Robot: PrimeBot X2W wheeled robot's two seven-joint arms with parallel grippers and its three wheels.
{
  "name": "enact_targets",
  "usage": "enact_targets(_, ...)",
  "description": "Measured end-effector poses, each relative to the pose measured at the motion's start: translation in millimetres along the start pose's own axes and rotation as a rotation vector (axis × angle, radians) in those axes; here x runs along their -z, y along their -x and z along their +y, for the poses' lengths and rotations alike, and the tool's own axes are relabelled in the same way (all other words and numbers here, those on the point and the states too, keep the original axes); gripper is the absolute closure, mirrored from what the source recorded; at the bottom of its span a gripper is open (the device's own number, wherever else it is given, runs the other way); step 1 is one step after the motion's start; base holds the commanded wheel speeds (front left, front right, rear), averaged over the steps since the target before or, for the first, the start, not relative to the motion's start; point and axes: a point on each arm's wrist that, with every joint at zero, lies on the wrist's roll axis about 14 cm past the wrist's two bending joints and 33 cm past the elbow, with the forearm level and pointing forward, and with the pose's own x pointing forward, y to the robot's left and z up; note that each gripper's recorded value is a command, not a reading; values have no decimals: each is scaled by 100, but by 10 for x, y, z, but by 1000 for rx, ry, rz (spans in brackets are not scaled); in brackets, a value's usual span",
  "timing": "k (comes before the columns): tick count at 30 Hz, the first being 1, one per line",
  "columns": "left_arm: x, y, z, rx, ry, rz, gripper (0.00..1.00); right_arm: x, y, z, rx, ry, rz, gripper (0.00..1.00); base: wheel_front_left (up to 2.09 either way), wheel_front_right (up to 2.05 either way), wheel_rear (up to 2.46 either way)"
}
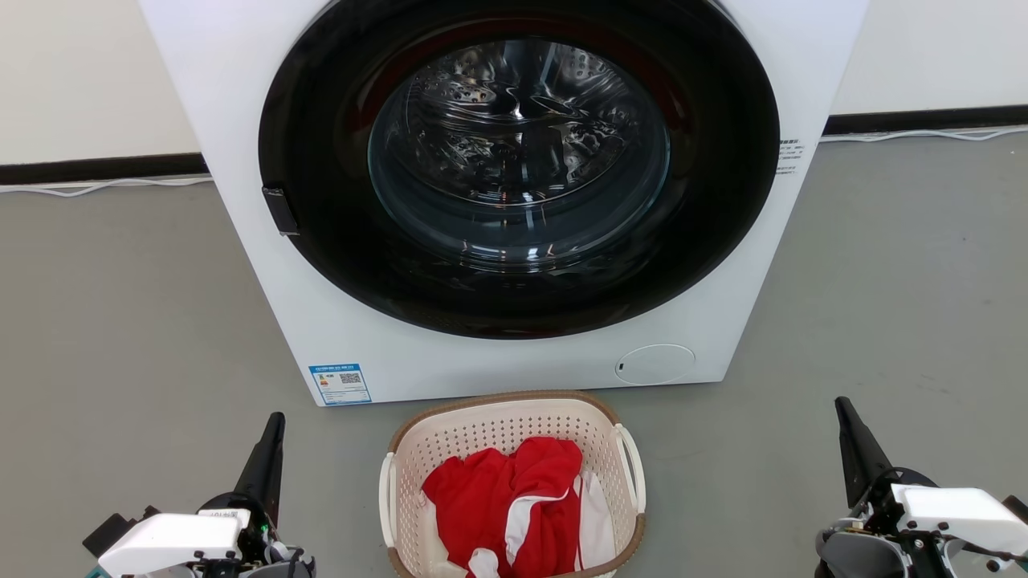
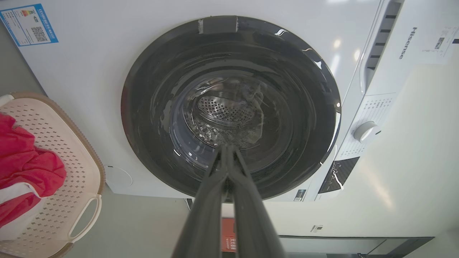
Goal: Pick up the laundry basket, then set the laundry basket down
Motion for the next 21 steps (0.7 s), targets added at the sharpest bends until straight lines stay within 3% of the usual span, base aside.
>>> enact_targets(21, 5, 1, 2, 0, 5, 0, 100, 2, 0, 0, 0, -1, 2, 100, 0, 0, 0)
